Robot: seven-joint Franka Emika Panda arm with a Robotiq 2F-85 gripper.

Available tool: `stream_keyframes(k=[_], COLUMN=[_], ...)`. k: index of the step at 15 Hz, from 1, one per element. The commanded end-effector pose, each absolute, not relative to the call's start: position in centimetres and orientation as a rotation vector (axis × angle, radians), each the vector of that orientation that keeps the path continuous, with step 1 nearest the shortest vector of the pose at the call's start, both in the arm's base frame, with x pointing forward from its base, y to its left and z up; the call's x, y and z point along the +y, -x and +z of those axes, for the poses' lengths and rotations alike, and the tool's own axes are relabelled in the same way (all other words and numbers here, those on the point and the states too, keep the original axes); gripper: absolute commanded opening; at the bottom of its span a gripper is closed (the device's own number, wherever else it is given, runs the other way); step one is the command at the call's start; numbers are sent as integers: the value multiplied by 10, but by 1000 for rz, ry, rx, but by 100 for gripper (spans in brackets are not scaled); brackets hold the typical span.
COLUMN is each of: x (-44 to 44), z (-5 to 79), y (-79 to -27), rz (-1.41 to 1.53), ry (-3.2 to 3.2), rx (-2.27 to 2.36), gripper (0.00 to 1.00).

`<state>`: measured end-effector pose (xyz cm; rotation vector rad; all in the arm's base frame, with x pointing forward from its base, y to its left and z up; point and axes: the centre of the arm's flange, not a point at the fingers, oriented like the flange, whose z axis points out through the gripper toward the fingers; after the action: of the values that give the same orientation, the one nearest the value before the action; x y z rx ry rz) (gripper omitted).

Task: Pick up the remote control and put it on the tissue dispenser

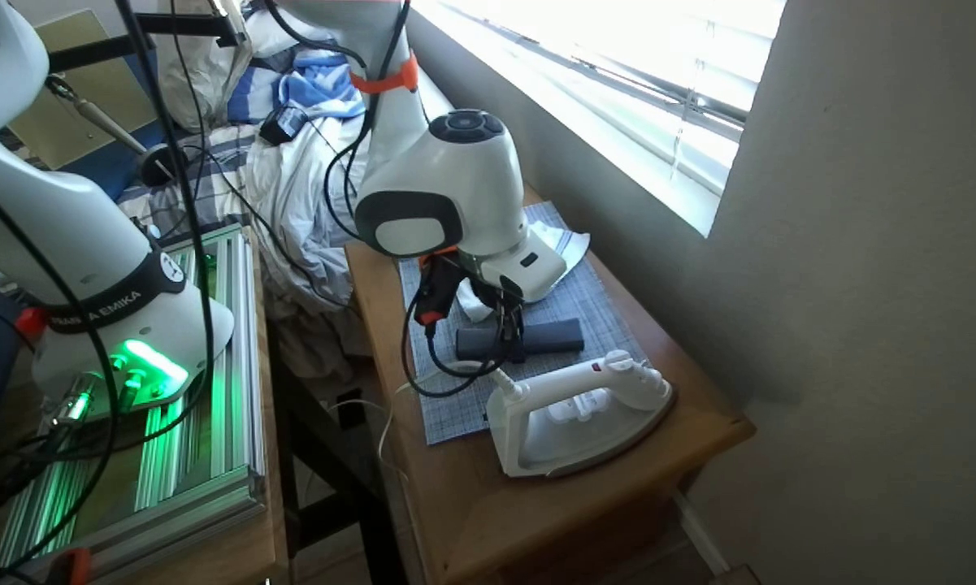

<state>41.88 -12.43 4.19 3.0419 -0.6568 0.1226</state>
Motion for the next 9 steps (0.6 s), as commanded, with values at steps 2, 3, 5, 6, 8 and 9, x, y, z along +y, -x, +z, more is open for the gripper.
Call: stream_keyframes(k=[2, 3, 5, 6, 8, 9], x=[-130, -130, -130, -129, -128, -127], z=[26, 25, 23, 24, 27, 29], y=[-430, -431, -431, -431, -431, -432], rz=[111, 113, 114, 116, 125, 129], ry=[-3042, -3042, -3041, -3041, -3041, -3039], rx=[-634, -633, -630, -628, -624, -624], gripper=[100, 100, 75, 72, 60, 52])
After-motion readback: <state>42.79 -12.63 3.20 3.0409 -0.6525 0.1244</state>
